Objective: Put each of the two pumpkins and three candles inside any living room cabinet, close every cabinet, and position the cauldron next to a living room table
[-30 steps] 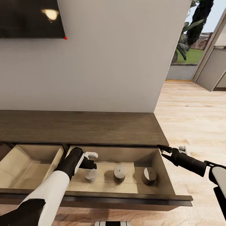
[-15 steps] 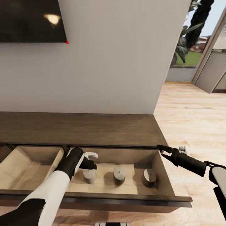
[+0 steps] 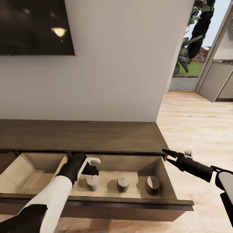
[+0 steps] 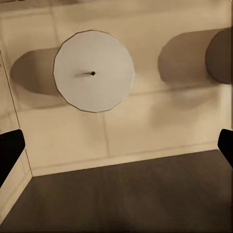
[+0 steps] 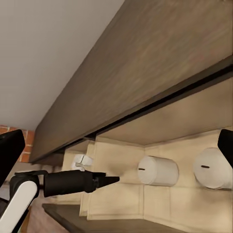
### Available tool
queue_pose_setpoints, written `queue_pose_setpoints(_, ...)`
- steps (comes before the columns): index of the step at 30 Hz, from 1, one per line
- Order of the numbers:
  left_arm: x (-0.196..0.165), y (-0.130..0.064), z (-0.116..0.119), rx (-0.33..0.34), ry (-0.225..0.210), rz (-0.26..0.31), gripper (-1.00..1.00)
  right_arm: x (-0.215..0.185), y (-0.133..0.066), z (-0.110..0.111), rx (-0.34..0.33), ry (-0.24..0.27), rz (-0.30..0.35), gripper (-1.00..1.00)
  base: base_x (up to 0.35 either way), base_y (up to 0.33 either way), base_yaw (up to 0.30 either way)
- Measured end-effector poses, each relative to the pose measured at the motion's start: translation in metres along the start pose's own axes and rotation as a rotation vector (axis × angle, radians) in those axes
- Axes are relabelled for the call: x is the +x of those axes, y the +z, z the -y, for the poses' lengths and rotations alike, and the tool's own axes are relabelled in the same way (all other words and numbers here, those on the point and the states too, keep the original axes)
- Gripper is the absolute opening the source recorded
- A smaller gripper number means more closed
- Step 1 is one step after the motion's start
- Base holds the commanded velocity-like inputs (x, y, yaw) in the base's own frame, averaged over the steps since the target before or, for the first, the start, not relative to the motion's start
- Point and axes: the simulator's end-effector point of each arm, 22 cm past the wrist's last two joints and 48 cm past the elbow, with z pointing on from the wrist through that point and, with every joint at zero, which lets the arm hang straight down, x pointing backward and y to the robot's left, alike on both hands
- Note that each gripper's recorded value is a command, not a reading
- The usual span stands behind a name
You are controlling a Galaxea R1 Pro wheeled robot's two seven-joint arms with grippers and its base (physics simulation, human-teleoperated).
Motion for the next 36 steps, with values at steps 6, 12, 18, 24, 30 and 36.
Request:
queue_pose_setpoints(6, -0.007, -0.014, 0.000, -0.004, 0.001, 0.024, 1.00, -0.004, -0.006, -0.012, -0.015, -0.015, 0.012, 1.00, -0.018, 0.000, 0.000)
queue_pose_setpoints(12, -0.015, -0.029, -0.001, -0.008, 0.001, 0.054, 1.00, -0.008, -0.011, -0.024, -0.030, -0.030, 0.024, 1.00, -0.198, 0.000, 0.000)
queue_pose_setpoints(18, -0.021, -0.043, -0.002, -0.011, -0.001, 0.080, 1.00, -0.012, -0.018, -0.036, -0.045, -0.045, 0.037, 1.00, -0.083, 0.000, 0.000)
queue_pose_setpoints(24, -0.052, -0.085, -0.007, -0.028, -0.007, 0.176, 1.00, -0.015, -0.024, -0.049, -0.060, -0.060, 0.048, 1.00, -0.011, 0.000, 0.000)
queue_pose_setpoints(30, -0.124, -0.191, -0.016, -0.068, -0.003, 0.479, 1.00, -0.018, -0.030, -0.061, -0.075, -0.075, 0.061, 1.00, -0.001, 0.000, 0.000)
queue_pose_setpoints(36, -0.140, -0.238, -0.016, -0.079, -0.002, 0.590, 1.00, -0.020, -0.036, -0.072, -0.088, -0.093, 0.069, 1.00, -0.147, 0.000, 0.000)
